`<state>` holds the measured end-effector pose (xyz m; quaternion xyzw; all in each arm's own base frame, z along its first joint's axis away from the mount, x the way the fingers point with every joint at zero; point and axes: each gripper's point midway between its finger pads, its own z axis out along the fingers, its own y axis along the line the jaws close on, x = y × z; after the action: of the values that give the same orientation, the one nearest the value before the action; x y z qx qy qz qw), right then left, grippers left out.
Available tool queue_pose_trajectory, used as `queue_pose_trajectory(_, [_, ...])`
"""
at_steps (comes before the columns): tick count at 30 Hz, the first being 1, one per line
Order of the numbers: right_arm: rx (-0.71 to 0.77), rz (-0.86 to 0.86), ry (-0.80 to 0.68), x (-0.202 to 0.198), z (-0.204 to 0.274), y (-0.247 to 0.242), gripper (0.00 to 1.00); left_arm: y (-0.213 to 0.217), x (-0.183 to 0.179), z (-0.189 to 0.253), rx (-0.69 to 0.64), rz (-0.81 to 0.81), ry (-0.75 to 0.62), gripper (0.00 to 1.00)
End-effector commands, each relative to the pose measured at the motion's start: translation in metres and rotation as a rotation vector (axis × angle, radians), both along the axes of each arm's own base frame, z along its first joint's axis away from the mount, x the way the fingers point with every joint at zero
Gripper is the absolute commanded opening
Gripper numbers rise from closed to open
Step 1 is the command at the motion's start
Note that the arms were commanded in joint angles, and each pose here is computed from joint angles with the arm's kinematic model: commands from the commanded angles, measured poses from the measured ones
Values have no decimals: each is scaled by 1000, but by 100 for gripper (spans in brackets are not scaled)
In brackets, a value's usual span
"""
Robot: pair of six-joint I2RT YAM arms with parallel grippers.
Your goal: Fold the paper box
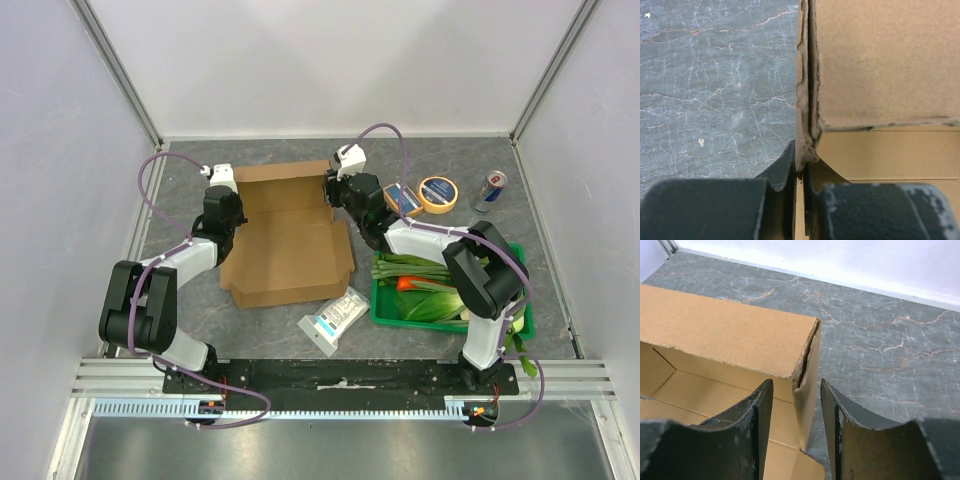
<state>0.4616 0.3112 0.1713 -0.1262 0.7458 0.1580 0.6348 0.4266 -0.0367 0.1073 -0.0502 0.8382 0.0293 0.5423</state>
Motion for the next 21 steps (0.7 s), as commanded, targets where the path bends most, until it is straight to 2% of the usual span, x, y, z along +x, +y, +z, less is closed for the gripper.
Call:
queue_pose_trajectory(1, [38, 40, -63, 5, 26, 15, 50, 1, 6, 24, -11, 23, -79, 2])
queue_pose_trajectory(3, [30, 10, -56, 8, 23, 11, 50, 1, 7, 24, -14, 20, -79, 2])
queue_pose_trajectory(6, [31, 4, -60, 10, 20, 11, 43, 0, 6, 24, -14, 19, -79, 2])
queue_pose_trajectory(9, [34, 8, -67, 14, 19, 16, 23, 0, 5, 23, -16, 19, -75, 2])
queue_pose_trajectory(10, [26, 7, -67, 15, 18, 18, 7, 0, 5, 23, -18, 21, -75, 3])
queue_pose_trajectory(12, [11, 7, -68, 14, 15, 21, 1, -1, 3, 21, -24, 13, -64, 11])
queue_pose_trajectory(13, [8, 10, -66, 14, 15, 22, 4, -3, 2, 22, -26, 8, -59, 23])
queue_pose_trajectory(14, [2, 6, -65, 13, 16, 20, 10, -3, 0, 21, -31, 7, -53, 30])
queue_pose_trajectory(15, [-6, -5, -51, 12, 13, 17, 19, -3, -3, 19, -41, 11, -37, 36])
queue_pose_trajectory(16, [-9, -13, -45, 11, 13, 15, 33, -3, -5, 20, -52, 18, -32, 46])
queue_pose_trajectory(18, [-17, -4, -30, 5, 18, 11, 42, -3, -15, 28, -99, 42, -42, 52])
queue_pose_trajectory(19, [-23, 8, -28, 1, 19, 10, 50, -3, -19, 32, -123, 50, -52, 59])
queue_pose_trajectory(20, [-15, 23, -37, -4, 28, 9, 54, -3, -24, 42, -154, 54, -76, 61])
queue_pose_trajectory(21, [-45, 29, -3, -9, 19, 6, 58, -5, -35, 36, -204, 69, -41, 62])
